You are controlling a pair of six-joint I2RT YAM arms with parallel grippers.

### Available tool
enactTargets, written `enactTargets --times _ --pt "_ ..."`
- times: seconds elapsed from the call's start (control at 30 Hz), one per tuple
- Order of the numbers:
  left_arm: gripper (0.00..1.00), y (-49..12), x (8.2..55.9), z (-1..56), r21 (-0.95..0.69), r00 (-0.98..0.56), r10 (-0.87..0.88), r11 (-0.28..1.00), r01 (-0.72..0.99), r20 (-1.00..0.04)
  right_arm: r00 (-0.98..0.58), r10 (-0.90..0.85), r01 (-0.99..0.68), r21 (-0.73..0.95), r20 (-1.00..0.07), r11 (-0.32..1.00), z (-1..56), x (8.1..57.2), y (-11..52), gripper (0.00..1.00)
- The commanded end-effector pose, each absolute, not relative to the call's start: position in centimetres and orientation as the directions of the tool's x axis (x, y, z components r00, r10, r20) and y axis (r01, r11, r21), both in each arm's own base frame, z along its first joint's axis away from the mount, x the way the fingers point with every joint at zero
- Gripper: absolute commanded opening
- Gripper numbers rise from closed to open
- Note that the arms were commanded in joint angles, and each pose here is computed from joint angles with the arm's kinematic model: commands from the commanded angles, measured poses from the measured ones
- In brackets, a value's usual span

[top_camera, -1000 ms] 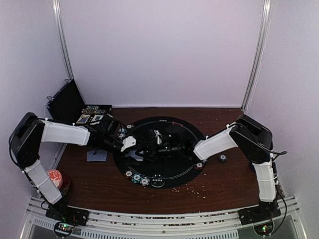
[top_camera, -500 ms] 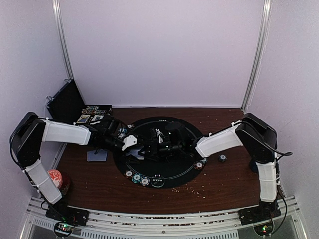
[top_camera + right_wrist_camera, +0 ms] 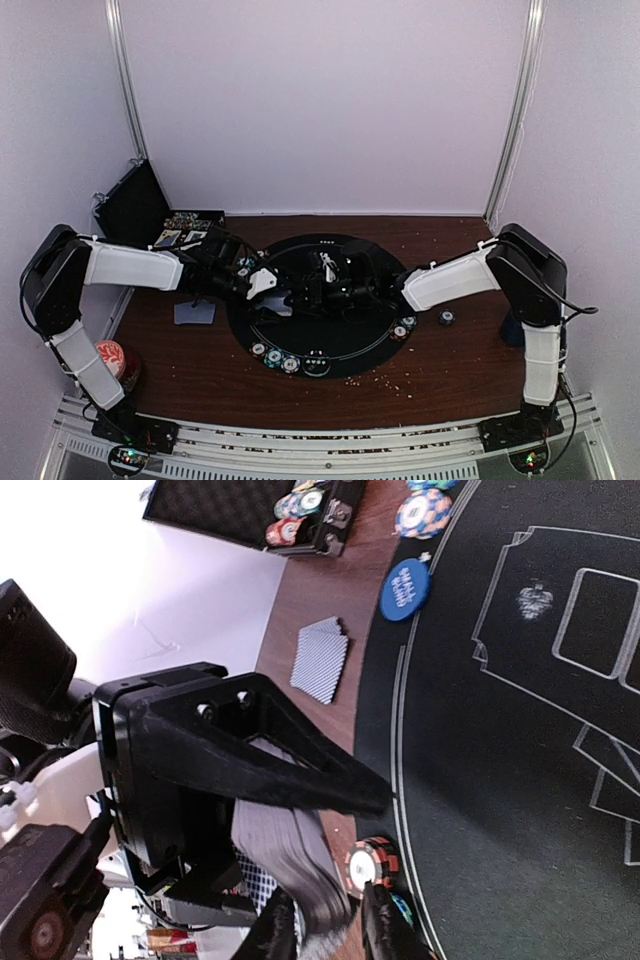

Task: Distribute texas hold em gaming equipment
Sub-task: Pass from the right arm to the left

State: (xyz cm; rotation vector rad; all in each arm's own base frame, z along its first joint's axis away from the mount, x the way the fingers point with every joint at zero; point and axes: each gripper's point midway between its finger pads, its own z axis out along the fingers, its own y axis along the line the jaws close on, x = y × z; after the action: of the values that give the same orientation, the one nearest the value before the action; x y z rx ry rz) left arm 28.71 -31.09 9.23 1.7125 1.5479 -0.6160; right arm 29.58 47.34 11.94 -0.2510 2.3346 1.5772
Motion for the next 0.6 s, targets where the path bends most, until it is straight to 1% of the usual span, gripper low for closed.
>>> enactTargets --times 0.0,0.07,0.13,0.23,0.33,0.4,0.5,0.53,0.57 --pt "0.44 -30.5 29.2 8.7 0.182 0.127 0.647 0.018 0.983 -0.751 -0.924 0.067 -0.309 0.841 -0.375 0.444 11.7 31.0 45.3 0.25" --pt "0.44 -30.5 29.3 8.7 0.182 0.126 0.648 0.019 0.983 -0.751 -0.924 0.07 -0.306 0.839 -0.375 0.45 11.6 31.1 45.3 0.3" --pt "0.44 -30.5 29.3 8.7 0.181 0.126 0.648 0.019 0.983 -0.751 -0.924 0.069 -0.309 0.84 -0.377 0.446 11.7 31.2 45.5 0.32" --pt "0.44 -30.6 29.3 8.7 0.181 0.127 0.648 0.017 0.983 -0.751 -0.924 0.049 -0.328 0.852 -0.379 0.408 12.4 30.9 46.4 0.35" --pt "0.44 -30.5 29.3 8.7 0.181 0.125 0.651 0.018 0.983 -0.749 -0.923 0.028 -0.348 0.864 -0.383 0.364 13.3 30.4 47.2 0.44" --pt "0.44 -30.5 29.4 8.7 0.181 0.125 0.651 0.019 0.983 -0.748 -0.922 0.021 -0.357 0.869 -0.386 0.342 13.8 30.0 47.6 0.48" --pt "0.44 -30.5 29.4 8.6 0.18 0.125 0.652 0.019 0.983 -0.748 -0.923 0.019 -0.357 0.874 -0.384 0.331 14.0 29.8 48.0 0.49" --pt "0.44 -30.5 29.3 8.6 0.179 0.124 0.652 0.018 0.984 -0.748 -0.922 0.022 -0.358 0.872 -0.387 0.334 14.0 29.8 48.2 0.5" --pt "0.44 -30.5 29.3 8.6 0.179 0.126 0.652 0.016 0.984 -0.748 -0.92 0.021 -0.36 0.868 -0.391 0.342 13.9 29.9 48.3 0.53"
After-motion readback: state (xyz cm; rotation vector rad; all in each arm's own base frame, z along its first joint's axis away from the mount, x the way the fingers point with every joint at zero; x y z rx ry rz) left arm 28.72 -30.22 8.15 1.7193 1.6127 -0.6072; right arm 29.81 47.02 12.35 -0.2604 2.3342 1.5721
